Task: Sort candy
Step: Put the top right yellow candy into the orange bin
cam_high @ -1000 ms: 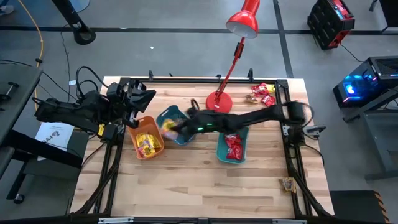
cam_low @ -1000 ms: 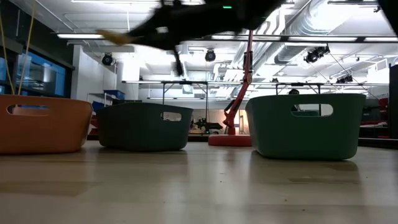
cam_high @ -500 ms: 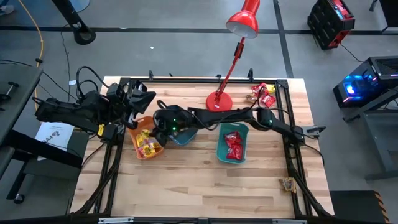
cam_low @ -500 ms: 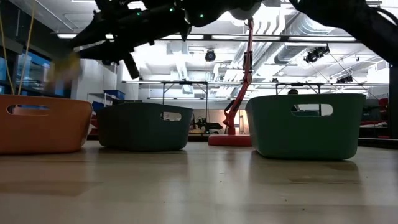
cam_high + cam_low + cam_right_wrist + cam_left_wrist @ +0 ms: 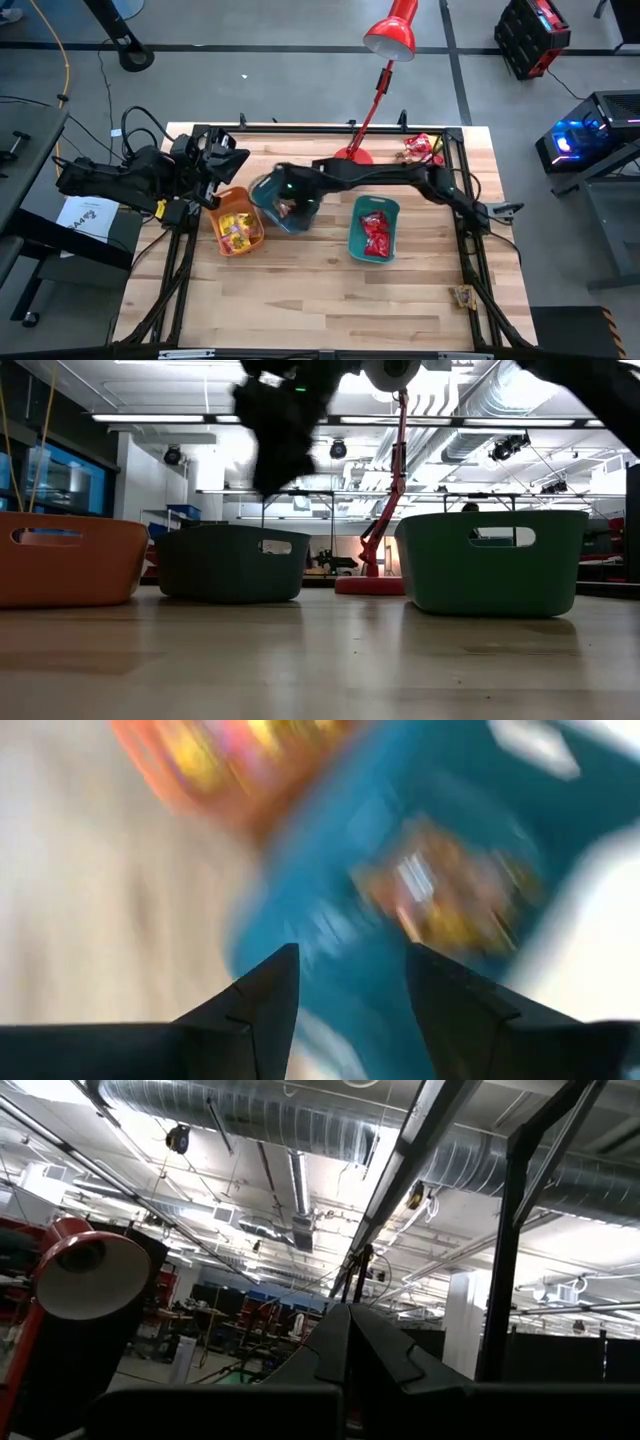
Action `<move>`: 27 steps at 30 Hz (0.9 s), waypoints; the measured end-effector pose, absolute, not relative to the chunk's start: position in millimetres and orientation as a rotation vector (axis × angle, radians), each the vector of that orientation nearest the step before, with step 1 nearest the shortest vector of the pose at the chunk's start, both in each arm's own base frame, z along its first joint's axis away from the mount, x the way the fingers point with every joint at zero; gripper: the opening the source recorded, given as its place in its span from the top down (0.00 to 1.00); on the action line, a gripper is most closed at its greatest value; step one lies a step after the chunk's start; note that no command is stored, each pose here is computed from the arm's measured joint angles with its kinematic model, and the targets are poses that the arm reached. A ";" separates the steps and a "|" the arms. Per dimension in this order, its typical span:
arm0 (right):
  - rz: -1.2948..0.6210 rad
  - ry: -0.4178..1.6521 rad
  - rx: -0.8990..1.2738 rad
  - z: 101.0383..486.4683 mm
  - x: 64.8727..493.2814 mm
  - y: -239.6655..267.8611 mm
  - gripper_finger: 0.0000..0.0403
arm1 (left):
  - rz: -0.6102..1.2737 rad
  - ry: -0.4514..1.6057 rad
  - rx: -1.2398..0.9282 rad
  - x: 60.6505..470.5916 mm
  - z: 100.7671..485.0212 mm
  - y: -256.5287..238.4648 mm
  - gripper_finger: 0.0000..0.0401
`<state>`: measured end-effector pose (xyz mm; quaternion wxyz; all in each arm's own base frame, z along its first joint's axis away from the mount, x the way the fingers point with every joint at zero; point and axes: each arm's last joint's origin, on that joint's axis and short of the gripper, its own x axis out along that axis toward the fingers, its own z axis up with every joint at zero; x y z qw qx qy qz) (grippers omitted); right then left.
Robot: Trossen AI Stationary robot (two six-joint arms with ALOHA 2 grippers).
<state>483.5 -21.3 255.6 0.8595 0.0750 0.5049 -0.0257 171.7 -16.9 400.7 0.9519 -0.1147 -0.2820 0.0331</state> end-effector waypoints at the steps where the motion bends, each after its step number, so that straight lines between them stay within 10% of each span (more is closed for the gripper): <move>1: -0.100 1.112 0.125 256.9 473.6 -23.8 0.56 | 0.069 -0.573 -0.229 171.7 400.6 -16.9 1.00; 11: -0.600 1.172 0.291 255.5 320.9 -59.5 0.56 | 0.071 -0.554 -0.224 172.0 399.3 -16.9 1.00; 27: -1.821 0.528 1.007 198.6 152.5 -171.2 0.61 | 0.096 -0.532 -0.220 173.7 397.2 -13.2 1.00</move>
